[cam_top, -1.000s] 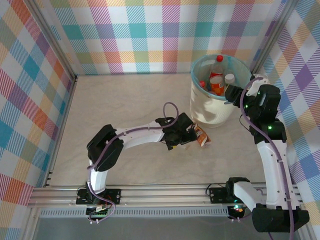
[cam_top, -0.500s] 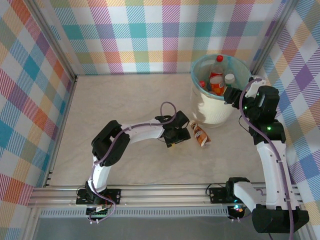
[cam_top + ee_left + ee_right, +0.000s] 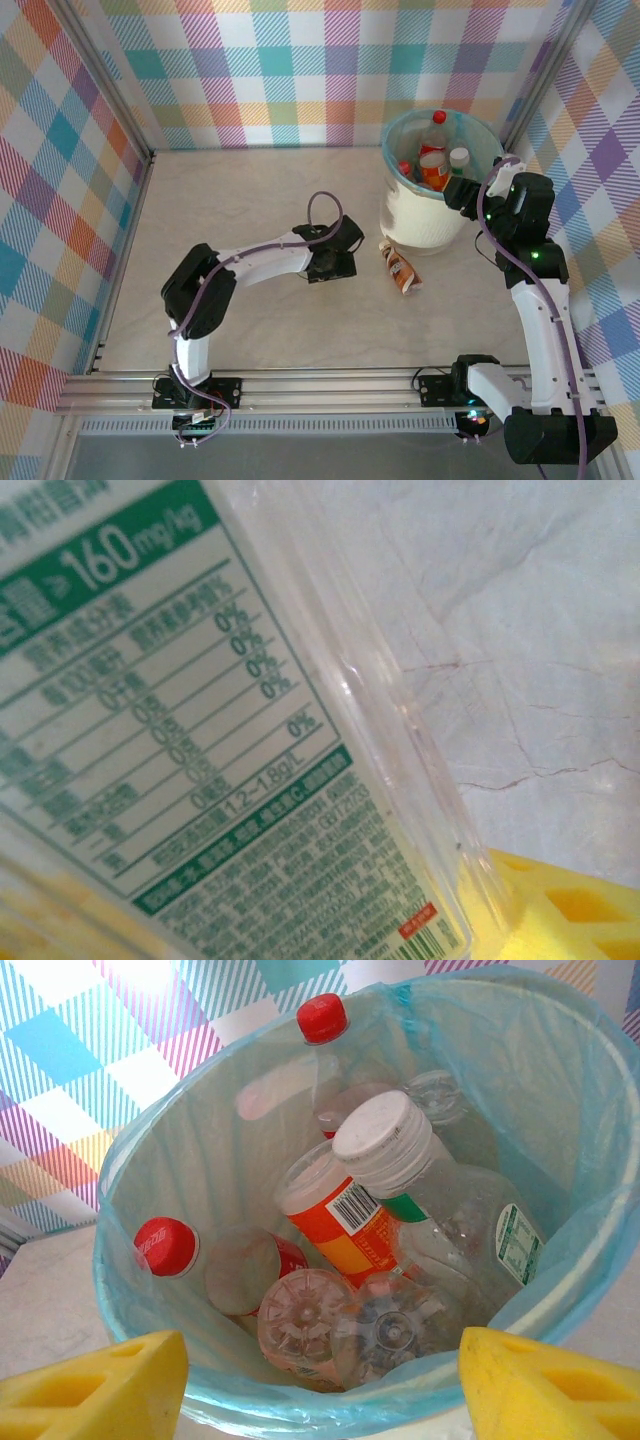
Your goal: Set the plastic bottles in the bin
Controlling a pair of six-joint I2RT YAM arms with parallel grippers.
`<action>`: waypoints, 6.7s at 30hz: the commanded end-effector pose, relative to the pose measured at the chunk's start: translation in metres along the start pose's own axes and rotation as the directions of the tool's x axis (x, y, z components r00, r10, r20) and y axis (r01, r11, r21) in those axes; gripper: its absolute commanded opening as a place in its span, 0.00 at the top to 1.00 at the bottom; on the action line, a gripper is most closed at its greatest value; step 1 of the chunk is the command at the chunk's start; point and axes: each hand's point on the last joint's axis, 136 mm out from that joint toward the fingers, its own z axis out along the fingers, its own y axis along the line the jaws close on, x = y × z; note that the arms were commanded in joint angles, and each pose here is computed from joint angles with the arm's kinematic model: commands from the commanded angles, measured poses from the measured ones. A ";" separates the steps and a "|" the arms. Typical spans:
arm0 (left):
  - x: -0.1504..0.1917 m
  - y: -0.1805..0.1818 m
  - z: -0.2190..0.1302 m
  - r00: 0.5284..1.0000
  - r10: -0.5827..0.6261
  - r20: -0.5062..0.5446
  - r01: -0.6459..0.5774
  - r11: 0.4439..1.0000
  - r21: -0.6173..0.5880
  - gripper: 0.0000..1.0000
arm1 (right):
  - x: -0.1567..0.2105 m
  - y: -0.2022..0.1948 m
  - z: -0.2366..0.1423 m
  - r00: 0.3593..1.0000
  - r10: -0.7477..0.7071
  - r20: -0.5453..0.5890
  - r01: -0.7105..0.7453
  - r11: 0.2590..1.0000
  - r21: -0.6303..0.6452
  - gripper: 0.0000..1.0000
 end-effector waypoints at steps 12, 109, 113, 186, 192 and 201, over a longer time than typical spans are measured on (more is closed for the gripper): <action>-0.052 -0.027 -0.143 0.728 0.465 0.503 -0.502 0.862 -0.071 0.36 | -0.017 0.113 -0.028 0.995 -0.098 -0.005 0.081 0.843 -0.532 0.30; -0.001 -0.026 -0.281 0.441 0.405 0.801 -0.749 0.657 0.080 0.00 | 0.014 0.014 0.181 0.937 -0.341 -0.076 0.349 0.921 0.171 0.67; 0.000 -0.026 -0.278 0.447 0.407 0.796 -0.747 0.660 0.082 0.00 | 0.011 0.015 0.184 0.938 -0.332 -0.101 0.344 0.925 0.158 0.59; -0.011 0.020 -0.100 0.948 0.112 0.300 -0.111 0.994 -0.021 0.00 | 0.268 -0.002 0.066 0.730 -0.144 -0.668 0.207 0.978 0.015 0.13; -0.009 0.024 -0.094 0.952 0.105 0.288 -0.102 0.994 -0.026 0.00 | 0.282 0.008 0.072 0.694 -0.164 -0.701 0.232 0.973 0.002 0.13; -0.007 0.032 -0.087 0.955 0.110 0.274 -0.100 0.994 -0.053 0.00 | 0.310 0.017 0.082 0.642 -0.210 -0.737 0.290 0.957 -0.019 0.17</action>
